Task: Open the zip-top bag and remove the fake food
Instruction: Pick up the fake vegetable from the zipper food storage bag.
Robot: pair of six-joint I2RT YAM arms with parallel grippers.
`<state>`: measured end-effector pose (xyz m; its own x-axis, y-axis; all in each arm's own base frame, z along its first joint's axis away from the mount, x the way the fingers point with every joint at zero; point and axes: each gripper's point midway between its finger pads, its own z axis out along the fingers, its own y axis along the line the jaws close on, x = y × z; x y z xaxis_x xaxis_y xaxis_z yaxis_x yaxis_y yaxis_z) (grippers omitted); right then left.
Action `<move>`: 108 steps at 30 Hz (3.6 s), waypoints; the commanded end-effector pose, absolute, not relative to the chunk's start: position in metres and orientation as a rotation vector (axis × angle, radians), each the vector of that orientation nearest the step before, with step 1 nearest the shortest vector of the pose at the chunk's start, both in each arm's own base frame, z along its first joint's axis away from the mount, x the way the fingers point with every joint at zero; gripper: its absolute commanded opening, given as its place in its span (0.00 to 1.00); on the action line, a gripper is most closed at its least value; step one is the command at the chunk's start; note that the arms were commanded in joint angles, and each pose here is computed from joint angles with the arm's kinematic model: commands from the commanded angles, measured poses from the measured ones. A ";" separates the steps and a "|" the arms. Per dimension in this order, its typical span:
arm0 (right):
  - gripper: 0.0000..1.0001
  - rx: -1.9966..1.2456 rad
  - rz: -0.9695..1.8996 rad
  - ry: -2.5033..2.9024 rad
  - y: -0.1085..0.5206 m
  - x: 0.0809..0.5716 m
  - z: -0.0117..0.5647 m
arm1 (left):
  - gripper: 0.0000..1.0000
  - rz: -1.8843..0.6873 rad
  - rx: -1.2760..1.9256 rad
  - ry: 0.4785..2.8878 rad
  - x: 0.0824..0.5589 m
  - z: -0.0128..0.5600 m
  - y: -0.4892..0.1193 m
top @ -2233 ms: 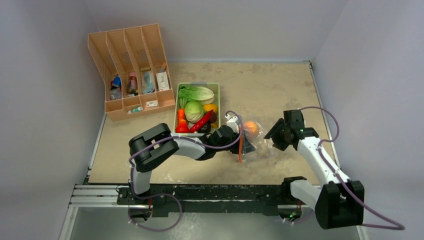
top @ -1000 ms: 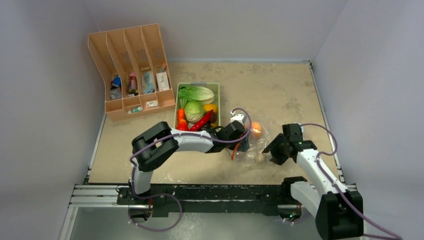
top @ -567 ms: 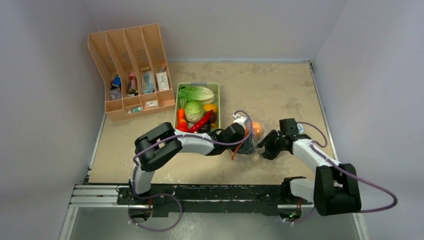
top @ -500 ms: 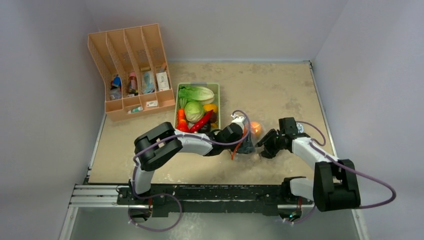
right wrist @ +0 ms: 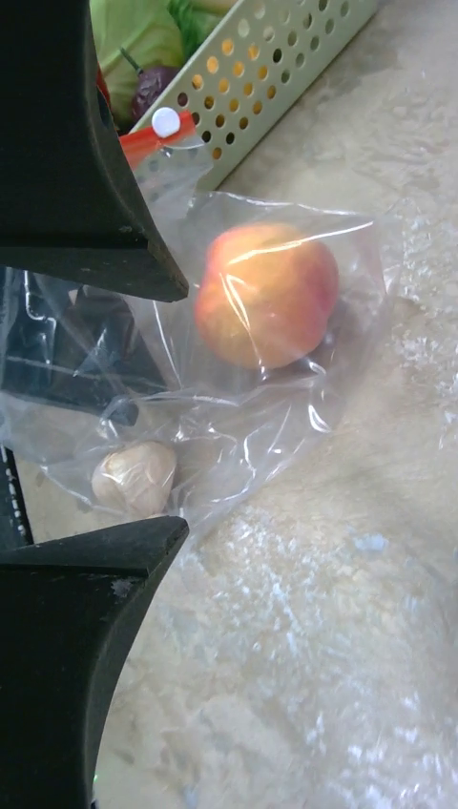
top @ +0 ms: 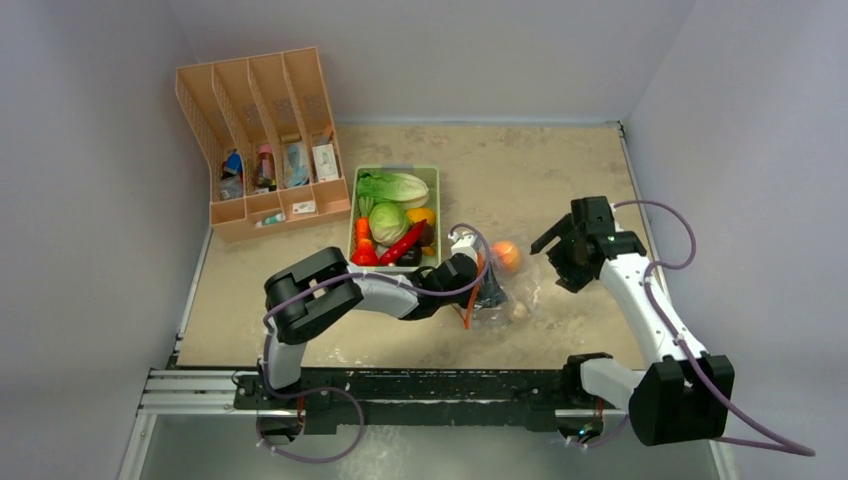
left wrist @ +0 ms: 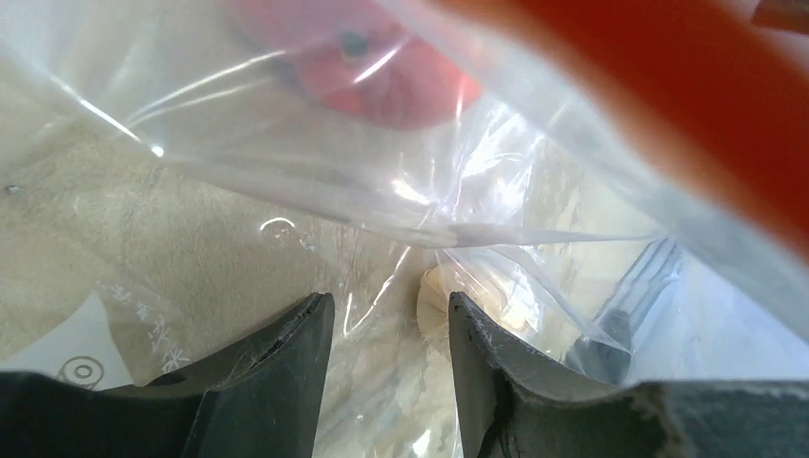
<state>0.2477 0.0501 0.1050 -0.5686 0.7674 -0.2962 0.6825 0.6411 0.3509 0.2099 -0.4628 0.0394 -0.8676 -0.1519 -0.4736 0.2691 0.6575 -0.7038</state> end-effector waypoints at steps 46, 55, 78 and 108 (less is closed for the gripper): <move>0.72 1.208 0.377 2.728 0.077 0.174 0.013 | 0.51 -1.045 0.130 2.343 0.210 0.036 -0.436; 0.72 1.138 0.165 2.662 0.049 0.193 0.024 | 0.53 -1.218 0.185 2.238 0.206 0.062 -0.455; 0.73 0.721 0.367 2.678 0.068 0.229 0.023 | 0.51 -1.150 -0.060 2.161 0.242 0.072 -0.445; 0.72 0.835 0.225 2.716 0.054 0.220 0.025 | 0.35 -0.908 0.029 2.260 0.250 0.049 -0.438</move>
